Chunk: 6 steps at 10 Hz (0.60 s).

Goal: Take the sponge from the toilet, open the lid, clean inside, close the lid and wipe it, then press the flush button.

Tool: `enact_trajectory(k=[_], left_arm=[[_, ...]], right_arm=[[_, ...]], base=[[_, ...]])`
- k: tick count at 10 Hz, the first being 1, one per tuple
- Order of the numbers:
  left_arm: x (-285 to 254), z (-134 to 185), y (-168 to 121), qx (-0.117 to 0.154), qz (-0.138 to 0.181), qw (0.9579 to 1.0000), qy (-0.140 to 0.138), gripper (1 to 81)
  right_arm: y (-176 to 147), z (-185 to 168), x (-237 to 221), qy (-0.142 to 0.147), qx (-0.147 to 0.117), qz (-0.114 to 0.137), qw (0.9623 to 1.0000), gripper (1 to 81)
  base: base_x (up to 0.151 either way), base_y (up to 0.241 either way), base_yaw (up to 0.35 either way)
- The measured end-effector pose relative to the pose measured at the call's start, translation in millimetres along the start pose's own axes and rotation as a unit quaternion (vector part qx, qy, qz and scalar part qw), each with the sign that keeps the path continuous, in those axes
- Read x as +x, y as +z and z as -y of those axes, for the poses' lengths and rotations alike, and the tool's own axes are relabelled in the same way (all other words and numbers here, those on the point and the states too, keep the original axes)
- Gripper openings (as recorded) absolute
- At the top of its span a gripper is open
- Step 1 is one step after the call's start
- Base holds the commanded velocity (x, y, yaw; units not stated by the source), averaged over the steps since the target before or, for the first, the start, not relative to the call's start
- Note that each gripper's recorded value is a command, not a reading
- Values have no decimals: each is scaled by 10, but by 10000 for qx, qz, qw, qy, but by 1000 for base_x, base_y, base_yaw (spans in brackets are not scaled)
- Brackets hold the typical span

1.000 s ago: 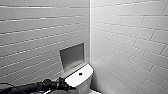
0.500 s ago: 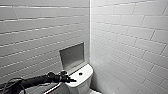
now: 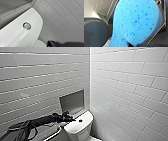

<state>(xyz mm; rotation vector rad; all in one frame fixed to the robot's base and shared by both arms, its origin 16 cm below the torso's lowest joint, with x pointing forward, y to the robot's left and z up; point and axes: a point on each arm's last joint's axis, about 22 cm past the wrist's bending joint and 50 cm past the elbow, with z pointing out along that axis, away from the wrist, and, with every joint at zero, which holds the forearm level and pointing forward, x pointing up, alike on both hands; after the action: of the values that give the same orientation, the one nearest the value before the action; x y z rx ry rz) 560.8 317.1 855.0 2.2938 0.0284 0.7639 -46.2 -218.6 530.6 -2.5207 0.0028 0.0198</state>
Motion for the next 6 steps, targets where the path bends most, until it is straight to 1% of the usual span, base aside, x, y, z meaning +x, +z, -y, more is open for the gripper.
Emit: enact_trajectory(k=[1, 2, 5, 6], left_arm=[[109, -32, 73, 41, -32, 10000, -57, 10], [171, -45, 148, 94, -22, 9999, -53, 10], [371, -213, 408, 250, 71, 9996, 85, 10], [435, -281, 494, 360, 129, 9991, 172, 10]], right_arm=[[-5, -20, 21, 21, -23, -42, 10000, 10], [-4, -29, 25, 32, -36, -52, 10000, 10], [17, -23, 28, 48, -40, -77, 10000, 10], [17, -24, 45, 49, -41, -115, 9999, 10]], base=[[0, 0, 0], [0, 0, 0], [0, 0, 0], [0, 0, 0]])
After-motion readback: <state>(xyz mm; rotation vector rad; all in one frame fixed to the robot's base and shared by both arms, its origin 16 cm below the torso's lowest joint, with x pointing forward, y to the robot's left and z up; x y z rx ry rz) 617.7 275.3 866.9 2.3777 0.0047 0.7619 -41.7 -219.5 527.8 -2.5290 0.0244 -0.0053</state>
